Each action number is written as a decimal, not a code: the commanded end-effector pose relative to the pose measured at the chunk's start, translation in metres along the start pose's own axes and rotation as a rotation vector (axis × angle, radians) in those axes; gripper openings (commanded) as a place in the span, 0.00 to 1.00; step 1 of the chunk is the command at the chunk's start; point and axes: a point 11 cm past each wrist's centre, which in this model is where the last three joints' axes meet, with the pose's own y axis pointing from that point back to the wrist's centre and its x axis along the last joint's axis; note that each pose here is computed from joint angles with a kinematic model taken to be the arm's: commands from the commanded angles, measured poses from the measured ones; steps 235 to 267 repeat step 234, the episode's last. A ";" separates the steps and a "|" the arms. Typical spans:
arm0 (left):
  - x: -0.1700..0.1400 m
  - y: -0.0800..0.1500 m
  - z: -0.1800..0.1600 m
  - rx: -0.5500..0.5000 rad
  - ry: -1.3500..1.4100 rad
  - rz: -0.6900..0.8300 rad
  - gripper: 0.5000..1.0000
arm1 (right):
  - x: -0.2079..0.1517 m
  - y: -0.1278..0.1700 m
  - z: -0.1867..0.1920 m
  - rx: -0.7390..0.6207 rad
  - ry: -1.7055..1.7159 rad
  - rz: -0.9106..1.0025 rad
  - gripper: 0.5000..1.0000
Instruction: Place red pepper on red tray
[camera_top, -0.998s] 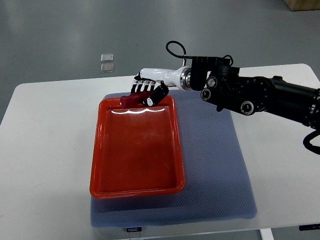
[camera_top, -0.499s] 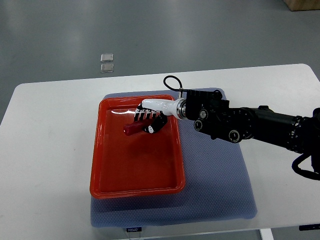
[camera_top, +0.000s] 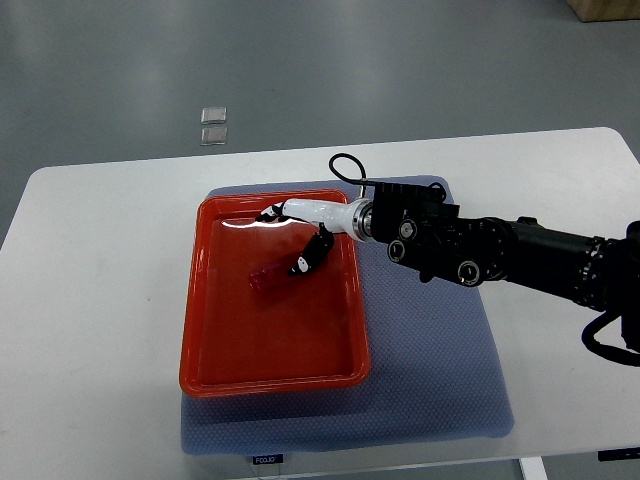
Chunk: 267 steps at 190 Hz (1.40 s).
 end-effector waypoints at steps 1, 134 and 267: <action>0.000 0.000 0.000 0.000 0.000 -0.002 1.00 | 0.012 0.001 -0.009 0.028 -0.040 0.033 0.84; -0.005 0.000 0.001 -0.002 -0.001 -0.017 1.00 | 0.076 0.112 0.143 0.487 -1.683 0.679 0.84; -0.006 0.000 0.001 -0.002 -0.001 -0.020 1.00 | 0.051 0.110 0.151 0.552 -1.766 0.713 0.84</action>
